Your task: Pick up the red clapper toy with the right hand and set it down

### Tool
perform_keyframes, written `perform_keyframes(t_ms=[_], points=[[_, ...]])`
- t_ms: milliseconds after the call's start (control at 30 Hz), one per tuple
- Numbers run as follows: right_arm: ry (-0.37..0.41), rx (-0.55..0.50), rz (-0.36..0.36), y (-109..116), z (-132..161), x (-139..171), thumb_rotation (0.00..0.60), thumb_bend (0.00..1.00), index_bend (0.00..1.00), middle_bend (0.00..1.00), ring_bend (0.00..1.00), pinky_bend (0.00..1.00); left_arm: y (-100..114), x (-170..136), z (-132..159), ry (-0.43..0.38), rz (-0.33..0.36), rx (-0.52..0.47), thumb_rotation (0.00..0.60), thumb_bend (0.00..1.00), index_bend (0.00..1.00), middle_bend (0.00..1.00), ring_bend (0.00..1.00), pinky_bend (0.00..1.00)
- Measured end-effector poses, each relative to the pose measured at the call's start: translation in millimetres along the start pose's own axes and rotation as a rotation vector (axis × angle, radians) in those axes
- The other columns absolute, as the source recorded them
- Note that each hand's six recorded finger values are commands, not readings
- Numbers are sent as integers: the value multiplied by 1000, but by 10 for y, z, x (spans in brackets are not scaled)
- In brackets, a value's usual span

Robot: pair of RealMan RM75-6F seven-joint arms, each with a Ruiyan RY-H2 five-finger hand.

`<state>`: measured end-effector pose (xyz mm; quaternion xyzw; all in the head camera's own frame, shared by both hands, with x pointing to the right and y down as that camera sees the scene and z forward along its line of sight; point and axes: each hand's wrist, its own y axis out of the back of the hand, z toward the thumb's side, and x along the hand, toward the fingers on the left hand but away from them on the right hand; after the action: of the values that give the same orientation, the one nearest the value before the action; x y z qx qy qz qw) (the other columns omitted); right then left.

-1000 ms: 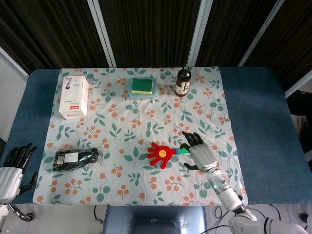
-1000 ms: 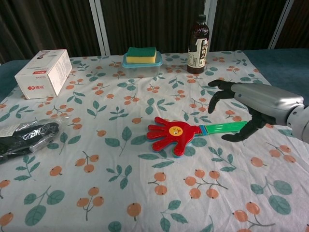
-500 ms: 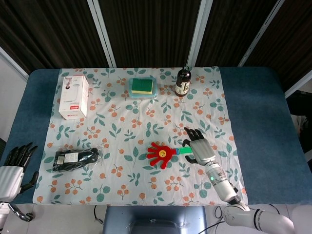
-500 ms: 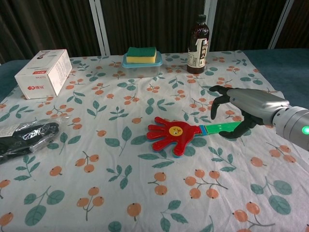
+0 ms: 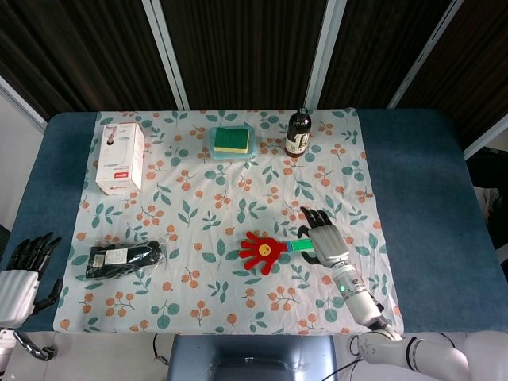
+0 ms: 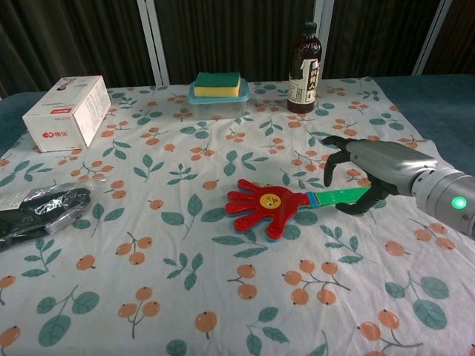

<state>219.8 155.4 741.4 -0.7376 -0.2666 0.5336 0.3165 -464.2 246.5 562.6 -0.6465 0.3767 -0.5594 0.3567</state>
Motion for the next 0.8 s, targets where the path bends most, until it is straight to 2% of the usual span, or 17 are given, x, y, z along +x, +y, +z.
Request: perform_keyframes(t_ms=[600, 800], points=[[1, -20, 14, -76, 42, -47, 600, 413, 580, 0, 0, 0, -8, 21, 2, 1, -7, -5, 600, 445, 0, 0, 0, 4], [-2, -21, 5, -71, 50, -50, 600, 431, 640, 38, 0, 0, -2, 18, 4, -1, -6, -8, 600, 444, 0, 0, 0, 4]])
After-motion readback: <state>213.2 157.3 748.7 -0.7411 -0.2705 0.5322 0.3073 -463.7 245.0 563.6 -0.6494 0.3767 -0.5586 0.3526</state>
